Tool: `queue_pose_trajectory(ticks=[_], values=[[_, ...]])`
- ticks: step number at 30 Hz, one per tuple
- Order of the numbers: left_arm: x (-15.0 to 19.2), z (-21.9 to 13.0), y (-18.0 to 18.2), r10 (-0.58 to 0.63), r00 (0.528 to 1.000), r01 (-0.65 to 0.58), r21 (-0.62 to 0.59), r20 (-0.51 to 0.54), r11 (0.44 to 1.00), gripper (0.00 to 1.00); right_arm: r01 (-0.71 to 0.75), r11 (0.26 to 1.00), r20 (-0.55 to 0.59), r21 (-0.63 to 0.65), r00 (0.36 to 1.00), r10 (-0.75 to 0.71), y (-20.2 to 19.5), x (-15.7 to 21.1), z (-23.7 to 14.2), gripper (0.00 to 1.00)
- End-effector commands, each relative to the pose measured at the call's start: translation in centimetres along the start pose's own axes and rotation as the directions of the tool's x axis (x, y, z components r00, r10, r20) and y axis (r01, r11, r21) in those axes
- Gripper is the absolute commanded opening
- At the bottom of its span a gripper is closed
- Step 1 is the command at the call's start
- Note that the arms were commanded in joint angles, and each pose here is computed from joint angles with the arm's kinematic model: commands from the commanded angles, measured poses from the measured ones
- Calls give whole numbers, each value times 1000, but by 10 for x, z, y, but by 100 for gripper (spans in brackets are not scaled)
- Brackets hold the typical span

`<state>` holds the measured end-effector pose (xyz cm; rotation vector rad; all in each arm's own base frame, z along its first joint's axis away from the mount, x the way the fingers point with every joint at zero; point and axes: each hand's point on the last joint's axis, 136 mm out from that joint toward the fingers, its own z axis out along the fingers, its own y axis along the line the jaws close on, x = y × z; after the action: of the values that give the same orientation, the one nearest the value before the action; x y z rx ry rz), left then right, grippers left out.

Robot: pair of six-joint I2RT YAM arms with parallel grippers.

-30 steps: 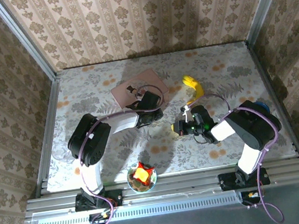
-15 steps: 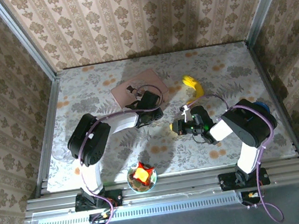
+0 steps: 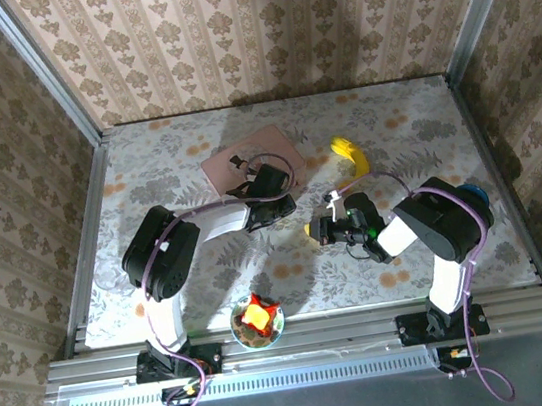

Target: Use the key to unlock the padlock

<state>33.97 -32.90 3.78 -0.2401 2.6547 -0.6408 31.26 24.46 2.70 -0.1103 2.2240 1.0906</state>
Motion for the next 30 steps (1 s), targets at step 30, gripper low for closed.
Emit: queue_pose_trajectory(ticks=[30], values=[[-7, -11, -14, -19, 1000, 18, 70, 16, 997, 0, -17, 1000, -57, 26, 998, 19, 10, 17, 22, 0]])
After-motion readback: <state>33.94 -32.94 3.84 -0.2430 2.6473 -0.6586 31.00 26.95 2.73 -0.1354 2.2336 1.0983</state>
